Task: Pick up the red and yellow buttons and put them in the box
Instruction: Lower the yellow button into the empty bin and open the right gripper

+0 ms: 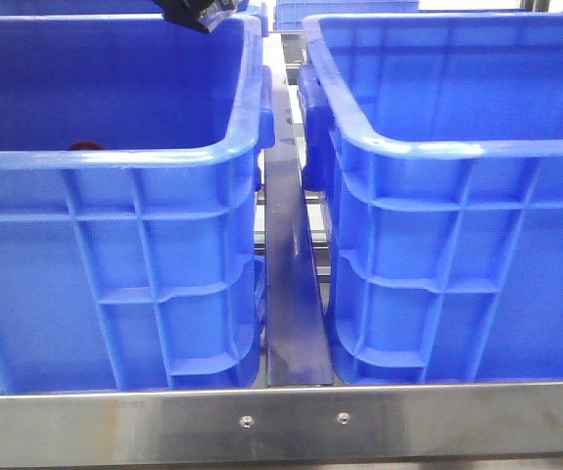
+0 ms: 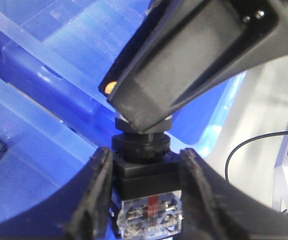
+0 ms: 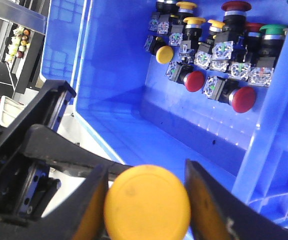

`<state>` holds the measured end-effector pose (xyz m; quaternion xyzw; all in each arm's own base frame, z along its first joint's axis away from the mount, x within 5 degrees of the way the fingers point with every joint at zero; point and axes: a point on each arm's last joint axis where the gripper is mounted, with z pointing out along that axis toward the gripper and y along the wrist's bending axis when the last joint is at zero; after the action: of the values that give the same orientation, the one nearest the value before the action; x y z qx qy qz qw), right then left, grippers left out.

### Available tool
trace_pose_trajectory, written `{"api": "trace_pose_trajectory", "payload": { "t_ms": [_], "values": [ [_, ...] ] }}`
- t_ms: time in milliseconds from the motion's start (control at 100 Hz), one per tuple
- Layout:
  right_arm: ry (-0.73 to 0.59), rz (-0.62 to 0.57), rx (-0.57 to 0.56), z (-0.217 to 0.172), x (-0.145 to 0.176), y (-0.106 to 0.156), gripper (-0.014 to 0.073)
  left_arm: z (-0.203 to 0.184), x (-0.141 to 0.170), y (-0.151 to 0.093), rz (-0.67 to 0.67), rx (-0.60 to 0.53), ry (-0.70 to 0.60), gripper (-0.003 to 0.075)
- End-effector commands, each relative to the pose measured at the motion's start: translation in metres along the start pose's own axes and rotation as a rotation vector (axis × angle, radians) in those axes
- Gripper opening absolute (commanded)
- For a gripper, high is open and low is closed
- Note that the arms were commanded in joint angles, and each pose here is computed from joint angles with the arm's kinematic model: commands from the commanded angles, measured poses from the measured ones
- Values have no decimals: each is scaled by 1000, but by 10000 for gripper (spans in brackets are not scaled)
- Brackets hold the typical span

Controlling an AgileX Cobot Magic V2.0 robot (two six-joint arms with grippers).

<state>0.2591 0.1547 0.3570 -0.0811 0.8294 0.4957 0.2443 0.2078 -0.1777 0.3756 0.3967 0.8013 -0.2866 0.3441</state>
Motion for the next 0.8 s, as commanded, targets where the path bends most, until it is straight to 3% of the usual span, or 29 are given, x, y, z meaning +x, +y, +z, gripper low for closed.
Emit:
{"api": "trace_pose_trajectory", "payload": {
  "t_ms": [0, 80, 180, 400, 640, 790],
  "values": [
    [-57, -21, -72, -11, -6, 20, 225, -15, -14, -9, -4, 5, -111, 275],
    [-57, -21, -72, -11, -6, 20, 225, -15, -15, -9, -4, 2, -115, 470],
    [-69, -21, -67, -11, -7, 20, 225, -15, -15, -8, -4, 1, -117, 595],
    [-196, -144, 7, -33, -23, 8, 225, -15, -14, -9, -4, 9, -105, 598],
    [-358, -337, 225, -58, -36, -5, 222, -15, -14, -9, -4, 9, -105, 598],
    [-457, -389, 367, -62, -38, -21, 222, -15, -14, -9, -4, 9, -105, 598]
  ]
}}
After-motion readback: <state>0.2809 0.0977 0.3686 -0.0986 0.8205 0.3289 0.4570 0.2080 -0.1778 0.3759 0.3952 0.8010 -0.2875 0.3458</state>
